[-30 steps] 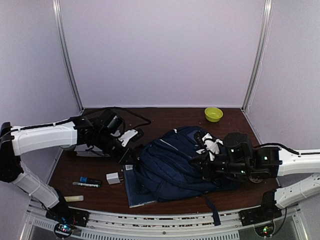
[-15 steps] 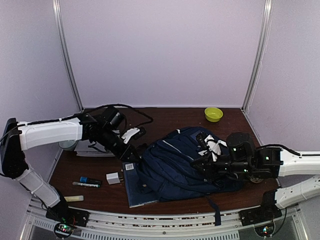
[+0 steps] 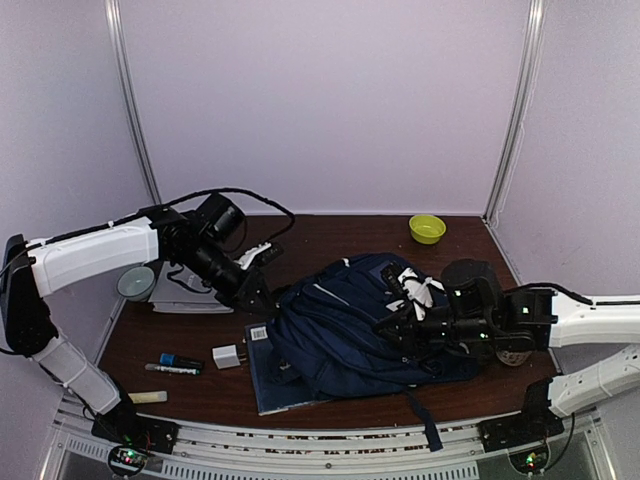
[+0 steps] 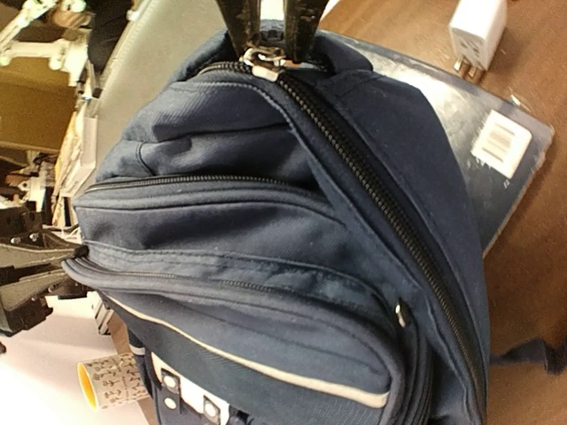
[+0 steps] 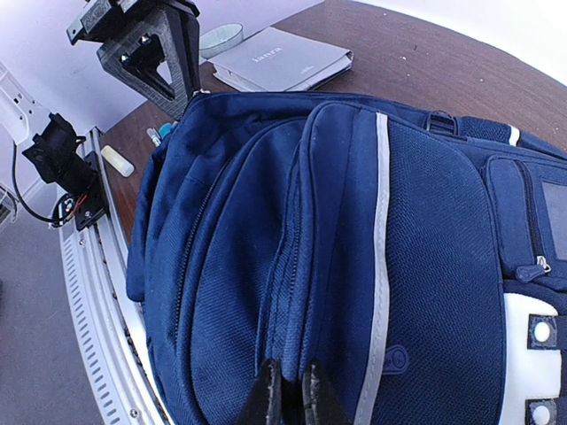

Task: Pack the student bag
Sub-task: Unzip the largest pocket of the student bag.

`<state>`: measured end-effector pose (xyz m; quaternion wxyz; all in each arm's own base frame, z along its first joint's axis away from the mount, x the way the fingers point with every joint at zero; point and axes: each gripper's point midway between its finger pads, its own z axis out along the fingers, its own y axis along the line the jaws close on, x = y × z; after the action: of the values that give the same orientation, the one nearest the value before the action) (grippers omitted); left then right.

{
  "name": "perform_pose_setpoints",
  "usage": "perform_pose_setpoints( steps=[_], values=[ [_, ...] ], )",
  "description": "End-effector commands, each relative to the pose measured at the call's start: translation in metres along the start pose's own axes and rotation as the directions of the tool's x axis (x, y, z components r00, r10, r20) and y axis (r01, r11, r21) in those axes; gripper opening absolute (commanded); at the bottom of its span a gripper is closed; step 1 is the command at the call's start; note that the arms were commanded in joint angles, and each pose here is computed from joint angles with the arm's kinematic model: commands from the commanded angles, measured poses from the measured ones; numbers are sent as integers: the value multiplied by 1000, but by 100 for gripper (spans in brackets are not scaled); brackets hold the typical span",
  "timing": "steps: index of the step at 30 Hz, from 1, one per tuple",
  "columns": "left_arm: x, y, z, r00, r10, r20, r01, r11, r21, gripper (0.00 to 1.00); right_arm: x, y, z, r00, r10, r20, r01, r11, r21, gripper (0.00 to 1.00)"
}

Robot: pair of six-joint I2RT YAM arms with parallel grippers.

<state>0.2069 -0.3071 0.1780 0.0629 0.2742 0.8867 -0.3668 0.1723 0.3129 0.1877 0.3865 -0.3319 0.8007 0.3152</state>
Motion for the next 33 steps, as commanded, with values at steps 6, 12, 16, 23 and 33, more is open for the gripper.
perform_pose_setpoints(
  steps=[6, 12, 16, 23, 33],
  values=[
    [-5, -28, -6, 984, -176, 9, 173, 972, 158, 0, -16, 3, 0, 999, 6, 31, -6, 1000, -2, 0],
    [6, -43, -19, 989, -137, -56, 145, 971, 192, 0, -2, -5, -8, 1000, -30, 10, 30, 999, 27, 0],
    [17, -45, -23, 985, -142, -95, 158, 969, 189, 0, 3, -9, -13, 999, -53, -1, 53, 998, 44, 0],
    [50, 11, -32, 982, -55, -183, 27, 988, -150, 0, 10, -19, -16, 993, -111, -51, 115, 989, 97, 0],
    [65, 21, -20, 941, 193, -277, -271, 921, -279, 0, 6, -17, -20, 989, -139, -43, 142, 986, 92, 0]
  ],
)
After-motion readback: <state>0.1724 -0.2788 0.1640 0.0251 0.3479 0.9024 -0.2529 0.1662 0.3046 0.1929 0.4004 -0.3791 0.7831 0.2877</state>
